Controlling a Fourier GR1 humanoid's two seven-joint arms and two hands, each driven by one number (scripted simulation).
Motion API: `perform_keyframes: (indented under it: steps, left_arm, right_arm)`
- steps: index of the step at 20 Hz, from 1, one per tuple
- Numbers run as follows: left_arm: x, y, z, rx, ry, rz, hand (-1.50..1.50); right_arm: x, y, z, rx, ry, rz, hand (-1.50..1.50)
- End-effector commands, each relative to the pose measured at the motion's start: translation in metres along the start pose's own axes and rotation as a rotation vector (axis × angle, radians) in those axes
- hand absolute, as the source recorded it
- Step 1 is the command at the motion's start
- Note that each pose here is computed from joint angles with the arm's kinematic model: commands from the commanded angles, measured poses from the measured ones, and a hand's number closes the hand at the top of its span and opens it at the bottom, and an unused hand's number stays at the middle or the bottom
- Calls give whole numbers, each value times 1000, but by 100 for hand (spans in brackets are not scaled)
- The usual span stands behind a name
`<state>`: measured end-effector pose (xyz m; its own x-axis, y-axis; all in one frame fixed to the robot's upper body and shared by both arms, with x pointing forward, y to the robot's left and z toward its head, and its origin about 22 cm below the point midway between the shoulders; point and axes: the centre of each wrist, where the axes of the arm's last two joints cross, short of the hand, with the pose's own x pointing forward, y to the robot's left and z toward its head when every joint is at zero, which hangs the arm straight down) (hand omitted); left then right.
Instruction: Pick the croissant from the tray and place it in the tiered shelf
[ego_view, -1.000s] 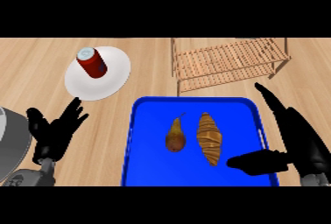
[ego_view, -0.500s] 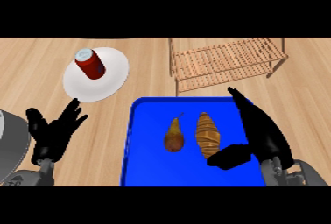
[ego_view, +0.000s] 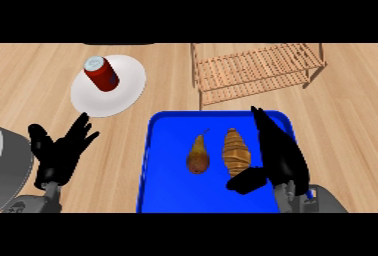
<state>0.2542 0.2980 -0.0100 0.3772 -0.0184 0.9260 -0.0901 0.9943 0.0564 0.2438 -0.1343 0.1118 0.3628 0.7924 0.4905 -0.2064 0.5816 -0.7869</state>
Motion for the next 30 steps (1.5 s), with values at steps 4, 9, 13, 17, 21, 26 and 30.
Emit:
perform_keyframes:
  steps: [4,9,13,17,21,26,30]
  left_arm:
    - [-14,-14,-3,-5,58,15,0]
    - [-18,2,-3,-4,63,5,0]
    - [-18,-5,3,-6,74,11,0]
    - [-9,-10,3,-14,73,-5,0]
    - [-8,-5,-1,-13,66,-2,0]
    - [-4,2,4,-2,69,8,0]
    - [-8,-5,-7,0,71,-6,0]
  right_arm:
    - [18,27,-4,-10,160,5,-150]
    - [7,45,-14,-33,196,47,-150]
    - [11,48,-24,-53,226,86,-150]
    - [5,64,-31,-71,213,74,-150]
    - [1,55,-37,-79,189,53,-150]
    - [-19,59,-58,-95,163,27,-150]
    - [-2,81,-58,-50,132,46,-150]
